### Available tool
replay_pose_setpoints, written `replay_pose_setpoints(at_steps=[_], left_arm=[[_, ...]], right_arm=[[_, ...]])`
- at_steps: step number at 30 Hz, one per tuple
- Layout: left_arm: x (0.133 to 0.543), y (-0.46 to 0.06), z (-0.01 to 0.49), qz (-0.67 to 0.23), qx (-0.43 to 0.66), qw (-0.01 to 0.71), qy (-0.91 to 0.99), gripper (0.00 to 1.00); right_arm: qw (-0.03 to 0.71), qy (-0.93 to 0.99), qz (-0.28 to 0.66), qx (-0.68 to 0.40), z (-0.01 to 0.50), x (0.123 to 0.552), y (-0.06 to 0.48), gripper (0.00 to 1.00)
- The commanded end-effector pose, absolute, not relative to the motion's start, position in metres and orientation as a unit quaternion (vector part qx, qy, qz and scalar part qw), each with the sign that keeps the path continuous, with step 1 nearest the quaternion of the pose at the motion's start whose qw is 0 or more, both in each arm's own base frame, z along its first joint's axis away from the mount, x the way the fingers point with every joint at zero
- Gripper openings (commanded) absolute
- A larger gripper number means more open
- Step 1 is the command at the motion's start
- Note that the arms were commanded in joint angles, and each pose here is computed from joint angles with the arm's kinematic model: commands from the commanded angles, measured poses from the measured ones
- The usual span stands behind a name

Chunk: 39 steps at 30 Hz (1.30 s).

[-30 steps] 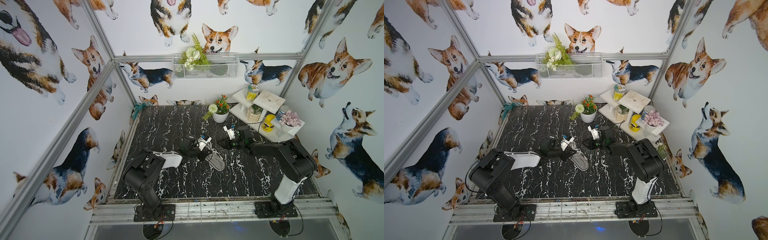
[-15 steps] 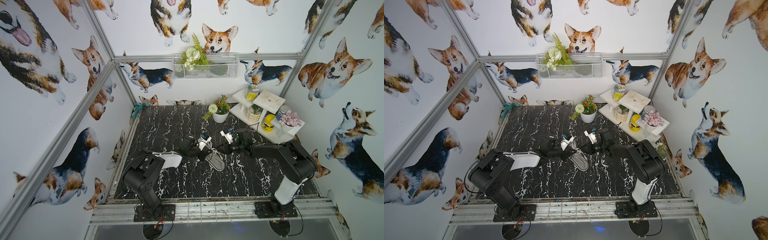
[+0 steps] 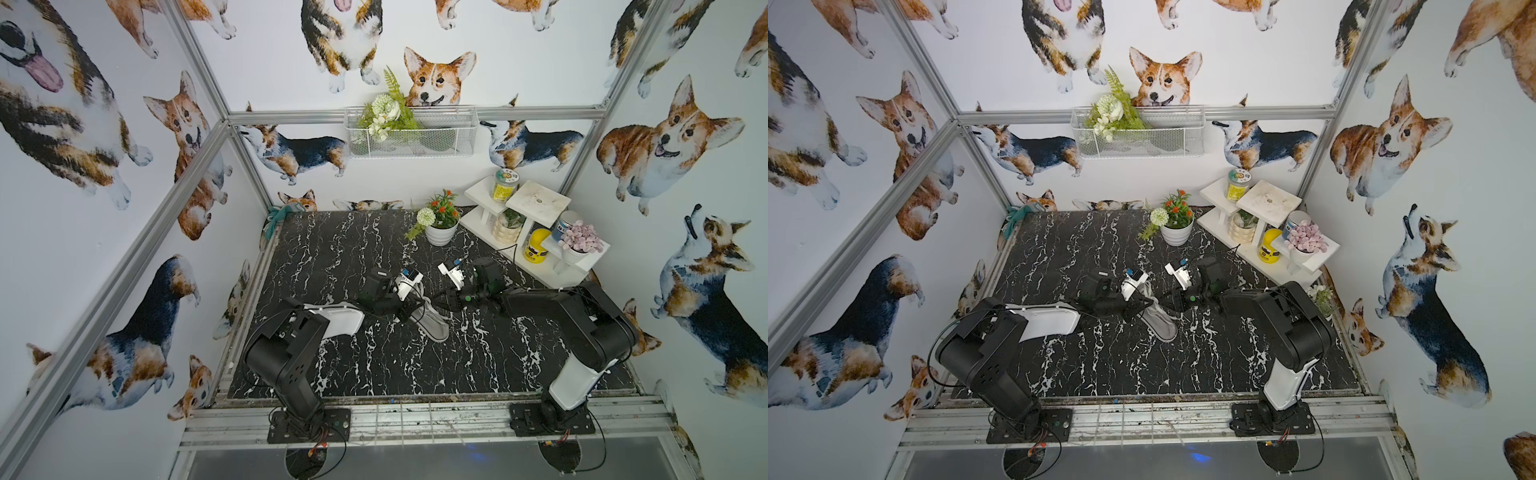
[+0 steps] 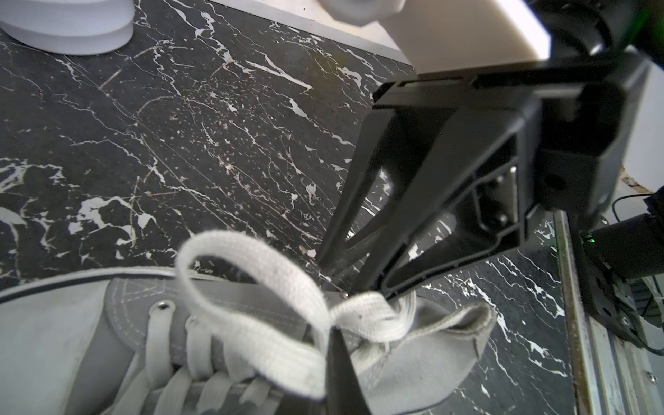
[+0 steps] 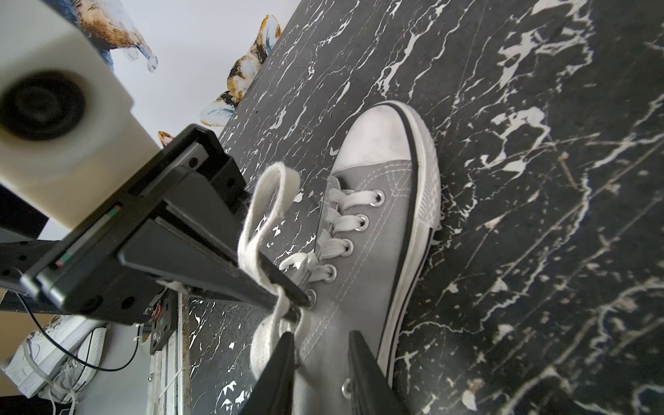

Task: Tie the shoes
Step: Cross the shoelace with the shoelace.

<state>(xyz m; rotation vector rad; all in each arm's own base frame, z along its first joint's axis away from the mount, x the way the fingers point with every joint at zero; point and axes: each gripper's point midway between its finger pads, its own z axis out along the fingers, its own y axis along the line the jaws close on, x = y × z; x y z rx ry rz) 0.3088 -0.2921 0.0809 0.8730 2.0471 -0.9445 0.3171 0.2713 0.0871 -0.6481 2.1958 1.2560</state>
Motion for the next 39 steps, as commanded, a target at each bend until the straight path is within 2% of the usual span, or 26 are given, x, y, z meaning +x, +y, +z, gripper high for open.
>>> replay_pose_setpoints(at_steps=[1, 15, 19, 34, 39], left_arm=[[0.308, -0.293, 0.084, -0.369, 0.34, 0.357, 0.788, 0.0], [0.306, -0.294, 0.083, -0.358, 0.349, 0.357, 0.789, 0.0], [0.306, -0.295, 0.084, -0.357, 0.349, 0.358, 0.789, 0.0], [0.306, -0.293, 0.082, -0.354, 0.348, 0.356, 0.792, 0.0], [0.305, -0.294, 0.083, -0.358, 0.349, 0.354, 0.79, 0.0]], right_arm=[[0.254, 0.81, 0.469, -0.245, 0.088, 0.315, 0.274, 0.31], [0.247, 0.809, 0.476, -0.242, 0.094, 0.318, 0.278, 0.42], [0.239, 0.811, 0.473, -0.247, 0.092, 0.319, 0.281, 0.41], [0.211, 0.825, 0.465, -0.243, 0.075, 0.314, 0.282, 0.26], [0.209, 0.825, 0.464, -0.245, 0.073, 0.316, 0.285, 0.24]])
